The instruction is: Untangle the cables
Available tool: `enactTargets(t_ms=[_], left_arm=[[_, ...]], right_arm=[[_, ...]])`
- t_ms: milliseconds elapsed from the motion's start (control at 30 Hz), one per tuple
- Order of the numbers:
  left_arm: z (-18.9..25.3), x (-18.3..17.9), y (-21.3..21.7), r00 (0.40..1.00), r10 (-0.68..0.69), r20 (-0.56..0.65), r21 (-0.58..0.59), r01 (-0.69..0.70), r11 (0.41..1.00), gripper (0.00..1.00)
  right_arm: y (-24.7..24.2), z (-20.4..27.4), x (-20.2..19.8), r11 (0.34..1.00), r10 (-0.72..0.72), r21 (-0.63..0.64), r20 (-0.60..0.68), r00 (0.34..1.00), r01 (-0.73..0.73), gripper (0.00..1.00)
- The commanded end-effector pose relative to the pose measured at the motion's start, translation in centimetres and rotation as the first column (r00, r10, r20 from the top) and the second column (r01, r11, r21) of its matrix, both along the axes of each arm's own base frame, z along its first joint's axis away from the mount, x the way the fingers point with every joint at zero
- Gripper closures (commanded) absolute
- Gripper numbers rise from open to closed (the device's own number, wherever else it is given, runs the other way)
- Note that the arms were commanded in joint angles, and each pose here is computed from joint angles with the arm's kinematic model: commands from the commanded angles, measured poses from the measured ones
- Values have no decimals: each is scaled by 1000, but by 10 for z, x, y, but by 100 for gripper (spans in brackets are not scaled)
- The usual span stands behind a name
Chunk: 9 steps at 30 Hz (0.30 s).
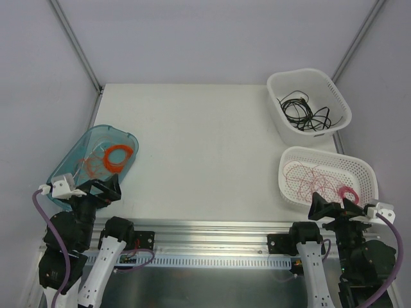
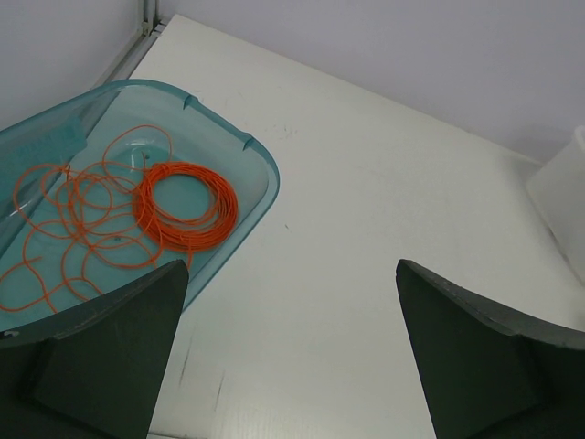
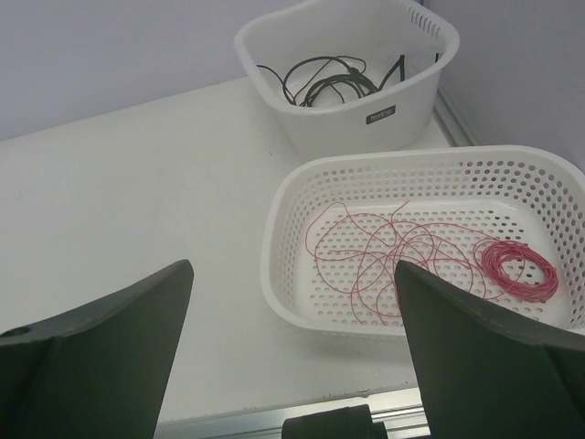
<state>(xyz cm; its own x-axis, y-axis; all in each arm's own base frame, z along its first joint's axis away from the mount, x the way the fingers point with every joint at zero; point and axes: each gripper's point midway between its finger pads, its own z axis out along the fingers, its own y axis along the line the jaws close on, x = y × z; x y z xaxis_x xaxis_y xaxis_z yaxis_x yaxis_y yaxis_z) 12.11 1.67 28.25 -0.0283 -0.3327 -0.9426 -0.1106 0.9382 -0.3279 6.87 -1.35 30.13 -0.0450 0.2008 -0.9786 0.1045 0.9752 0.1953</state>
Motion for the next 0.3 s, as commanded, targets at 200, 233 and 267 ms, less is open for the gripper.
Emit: enactTargets(t_ms=[200, 233, 267], left_arm=[[9, -22, 12, 987, 52, 149, -80, -40, 996, 1], [8, -22, 12, 988, 53, 144, -83, -42, 996, 1], [7, -21, 11, 989, 49, 140, -89, -37, 995, 1]], right_arm=[[-3, 7, -15, 1000, -1, -13, 98, 995, 2, 3], [-2, 7, -14, 1000, 7, -14, 98, 995, -6, 3], [0, 7, -13, 1000, 16, -15, 94, 995, -15, 3]])
